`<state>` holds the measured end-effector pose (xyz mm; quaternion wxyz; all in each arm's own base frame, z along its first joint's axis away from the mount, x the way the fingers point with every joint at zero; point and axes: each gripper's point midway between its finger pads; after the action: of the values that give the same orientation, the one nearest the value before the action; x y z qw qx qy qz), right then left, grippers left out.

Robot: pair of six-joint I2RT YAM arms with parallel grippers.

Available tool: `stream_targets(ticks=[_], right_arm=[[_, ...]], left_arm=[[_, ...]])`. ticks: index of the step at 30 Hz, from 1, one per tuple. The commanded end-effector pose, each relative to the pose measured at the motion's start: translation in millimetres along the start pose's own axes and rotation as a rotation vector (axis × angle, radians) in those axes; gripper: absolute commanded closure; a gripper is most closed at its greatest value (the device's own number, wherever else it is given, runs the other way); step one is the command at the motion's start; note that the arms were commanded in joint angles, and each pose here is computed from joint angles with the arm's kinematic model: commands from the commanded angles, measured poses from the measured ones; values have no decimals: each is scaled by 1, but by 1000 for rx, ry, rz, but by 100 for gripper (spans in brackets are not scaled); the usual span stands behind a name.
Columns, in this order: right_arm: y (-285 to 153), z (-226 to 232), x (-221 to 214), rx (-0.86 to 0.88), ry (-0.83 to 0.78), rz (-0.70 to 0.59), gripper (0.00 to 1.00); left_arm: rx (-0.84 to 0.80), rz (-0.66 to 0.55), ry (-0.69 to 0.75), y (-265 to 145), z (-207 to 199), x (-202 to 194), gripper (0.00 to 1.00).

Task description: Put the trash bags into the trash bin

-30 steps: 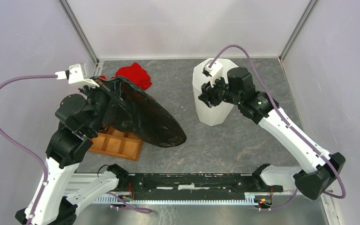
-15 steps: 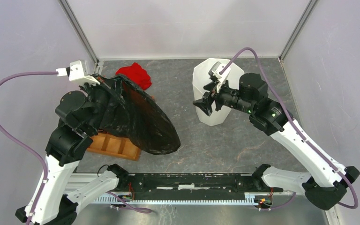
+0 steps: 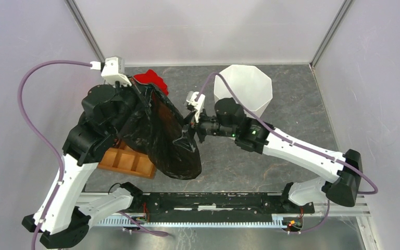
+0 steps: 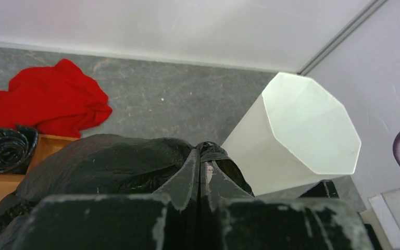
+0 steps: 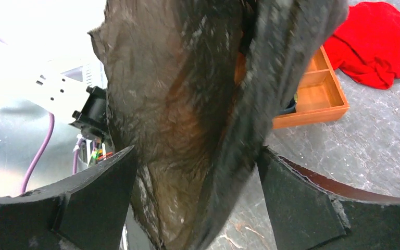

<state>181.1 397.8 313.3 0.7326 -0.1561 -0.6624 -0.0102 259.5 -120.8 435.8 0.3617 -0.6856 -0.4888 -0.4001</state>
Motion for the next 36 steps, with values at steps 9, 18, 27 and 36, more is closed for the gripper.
stream_targets(ticks=[9,18,27,36], right_arm=[[43,11,53,-345,107,-226,4],[59,-7,35,-702,3,-196,2],[51,-21,27,-818,-113,-220,25],[30,-20,76,-650,-150,-365,99]], left_arm=[[1,34,39,11,-3,-6,98],[-55,5,29,10,-15,5,98],[-97,-17,29,-2,-20,12,98],[-109,-127,49,-40,-13,39,66]])
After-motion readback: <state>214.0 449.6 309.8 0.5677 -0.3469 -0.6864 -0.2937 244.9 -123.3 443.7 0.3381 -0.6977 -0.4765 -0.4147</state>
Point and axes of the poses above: each gripper's point midway between its finger pads, its own y axis out along the fingers, its own z axis along the line the jaws close on, x = y × z, and after that the axes turned 4 degrees about -y, right-handed
